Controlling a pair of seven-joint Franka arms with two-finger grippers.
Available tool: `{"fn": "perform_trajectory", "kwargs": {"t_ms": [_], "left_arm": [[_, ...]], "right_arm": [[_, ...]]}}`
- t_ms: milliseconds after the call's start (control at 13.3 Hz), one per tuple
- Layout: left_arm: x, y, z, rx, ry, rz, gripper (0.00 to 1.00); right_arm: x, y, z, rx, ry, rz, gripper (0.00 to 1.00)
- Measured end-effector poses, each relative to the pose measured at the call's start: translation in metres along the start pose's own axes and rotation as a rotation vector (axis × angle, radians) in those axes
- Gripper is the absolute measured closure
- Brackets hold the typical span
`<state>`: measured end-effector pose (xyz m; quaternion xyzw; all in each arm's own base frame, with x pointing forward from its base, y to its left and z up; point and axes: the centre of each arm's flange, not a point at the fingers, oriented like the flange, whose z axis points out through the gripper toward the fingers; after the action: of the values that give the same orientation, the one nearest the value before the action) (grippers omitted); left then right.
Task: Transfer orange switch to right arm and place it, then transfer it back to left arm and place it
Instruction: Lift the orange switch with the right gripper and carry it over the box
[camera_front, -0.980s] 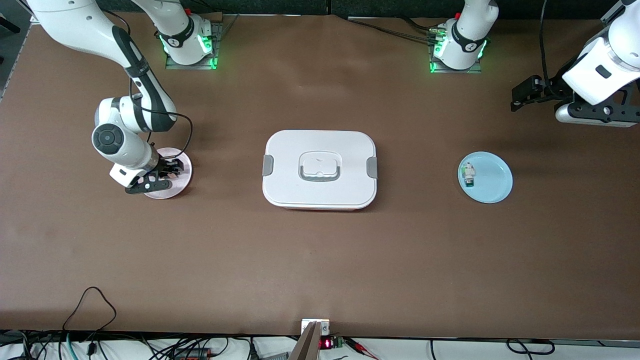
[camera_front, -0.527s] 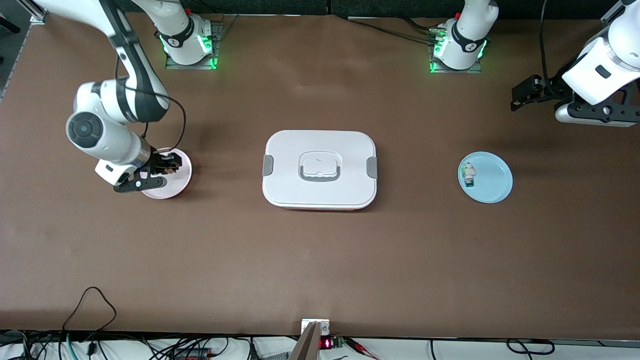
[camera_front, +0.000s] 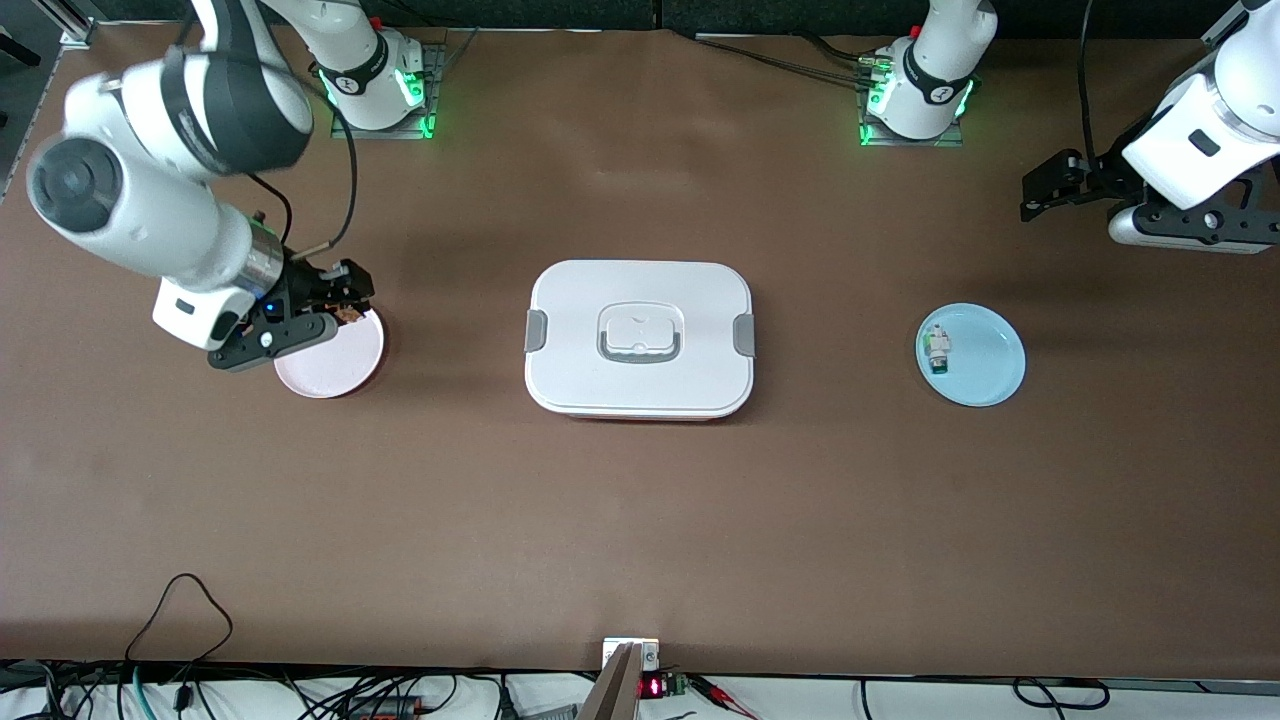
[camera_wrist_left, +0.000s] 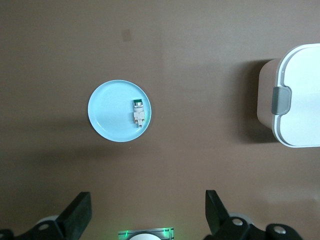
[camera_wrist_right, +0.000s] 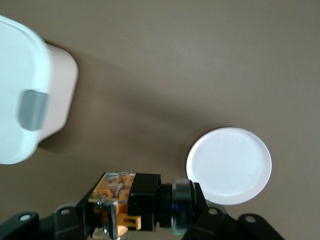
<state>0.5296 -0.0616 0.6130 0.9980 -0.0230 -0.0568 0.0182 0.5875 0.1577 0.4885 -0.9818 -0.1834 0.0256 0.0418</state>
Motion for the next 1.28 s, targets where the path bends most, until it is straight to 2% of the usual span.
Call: {"fn": "perform_trajectory", "kwargs": {"t_ms": [151,226,377,603,904,1130,1281], "left_arm": [[0.000,0.000,0.000,0.000,0.000,0.000,0.00],[0.000,0.000,0.000,0.000,0.000,-0.001,0.00],[0.000,0.000,0.000,0.000,0.000,-0.001,0.00],[0.000,0.000,0.000,0.000,0.000,-0.001,0.00],[0.000,0.001,0.000,0.000,0.000,0.003,0.00],[0.000,0.003,0.000,0.001,0.000,0.006,0.00],[0.000,0.004,0.000,0.001,0.000,0.007,0.00]], "right_arm": [[0.003,-0.029,-0.033,0.003,0.063,-0.066,0.27],[0.003,-0.045,-0.047,0.024,0.091,-0.103,0.27],[0.004,-0.072,-0.068,0.112,0.160,-0.167,0.27],[0.010,-0.094,-0.083,0.197,0.267,-0.318,0.27],[0.015,-0.113,-0.086,0.301,0.358,-0.484,0.27],[0.017,-0.132,-0.085,0.429,0.417,-0.581,0.27],[0.022,-0.139,-0.081,0.512,0.475,-0.656,0.27]]}}
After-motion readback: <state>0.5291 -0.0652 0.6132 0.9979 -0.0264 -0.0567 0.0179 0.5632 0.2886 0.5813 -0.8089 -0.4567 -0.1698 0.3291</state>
